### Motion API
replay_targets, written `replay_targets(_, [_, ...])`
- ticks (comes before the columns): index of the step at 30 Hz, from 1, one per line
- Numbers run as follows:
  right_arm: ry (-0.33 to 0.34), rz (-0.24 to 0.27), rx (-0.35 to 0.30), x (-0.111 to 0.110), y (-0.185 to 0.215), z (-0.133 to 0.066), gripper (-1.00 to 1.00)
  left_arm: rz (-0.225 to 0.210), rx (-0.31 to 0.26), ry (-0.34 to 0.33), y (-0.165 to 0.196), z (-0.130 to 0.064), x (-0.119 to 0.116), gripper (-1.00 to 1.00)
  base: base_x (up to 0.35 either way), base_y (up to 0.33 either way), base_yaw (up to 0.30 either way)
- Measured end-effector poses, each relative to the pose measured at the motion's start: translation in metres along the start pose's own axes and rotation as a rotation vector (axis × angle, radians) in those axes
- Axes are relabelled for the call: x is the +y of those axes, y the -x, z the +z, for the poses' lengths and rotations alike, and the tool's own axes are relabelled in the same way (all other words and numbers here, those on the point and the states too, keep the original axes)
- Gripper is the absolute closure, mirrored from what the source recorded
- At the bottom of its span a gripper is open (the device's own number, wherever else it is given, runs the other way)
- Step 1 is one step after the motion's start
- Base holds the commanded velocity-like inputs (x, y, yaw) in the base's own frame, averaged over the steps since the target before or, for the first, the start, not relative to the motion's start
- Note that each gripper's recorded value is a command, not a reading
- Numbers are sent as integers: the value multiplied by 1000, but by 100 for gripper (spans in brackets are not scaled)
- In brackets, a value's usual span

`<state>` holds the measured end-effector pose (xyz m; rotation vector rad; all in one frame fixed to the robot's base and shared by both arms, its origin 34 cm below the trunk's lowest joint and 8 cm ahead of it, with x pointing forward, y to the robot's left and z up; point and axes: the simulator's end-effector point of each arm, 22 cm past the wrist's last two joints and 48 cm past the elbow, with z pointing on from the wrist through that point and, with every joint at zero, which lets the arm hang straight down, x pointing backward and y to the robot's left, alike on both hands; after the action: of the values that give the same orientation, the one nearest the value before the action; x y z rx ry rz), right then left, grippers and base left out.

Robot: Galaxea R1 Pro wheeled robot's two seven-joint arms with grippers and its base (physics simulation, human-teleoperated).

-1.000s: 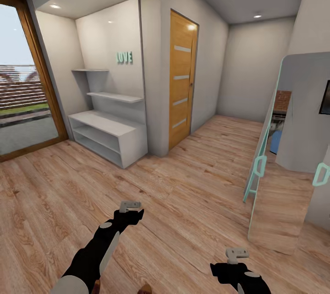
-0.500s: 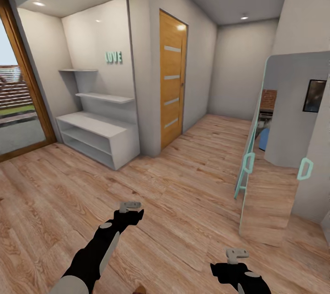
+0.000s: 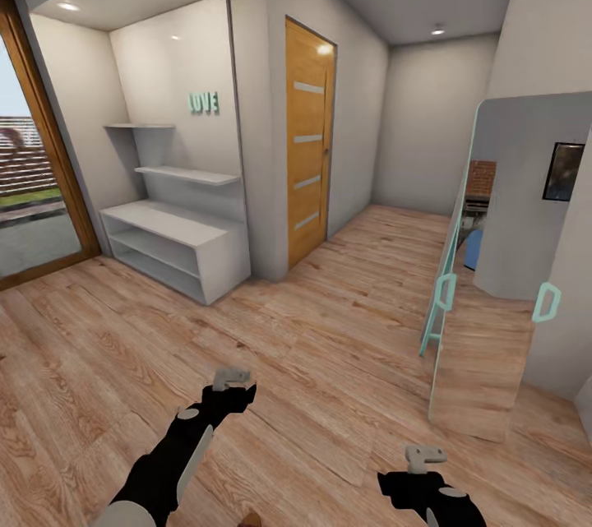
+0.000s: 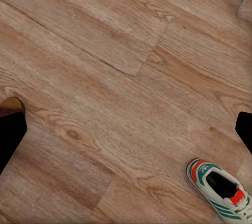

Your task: Pick up the two gym shoes and the two sandals from the corridor floor and place them onto the hallstand (shoe rack) in the corridor, making sure they are on the rack and not on the floor. Arrange them so the two gym shoes are next to each other and the two sandals are next to each other.

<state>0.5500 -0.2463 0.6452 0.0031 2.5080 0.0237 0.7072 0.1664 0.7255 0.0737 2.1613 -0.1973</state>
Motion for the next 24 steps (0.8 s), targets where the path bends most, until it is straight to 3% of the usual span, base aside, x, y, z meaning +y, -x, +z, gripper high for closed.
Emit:
replay_targets(4, [-3,1,2,-1,1,0,-100,-6,55,12,-37,4,6,-100,0,0,0])
replay_targets(11, [1,8,57,0,30,0,-100,-3,16,20,-46,5,9,-100,0,0,0])
replay_targets(24, [5,3,69,2,32,0,-100,0,-2,23,-60,5,11,-100,0,0,0])
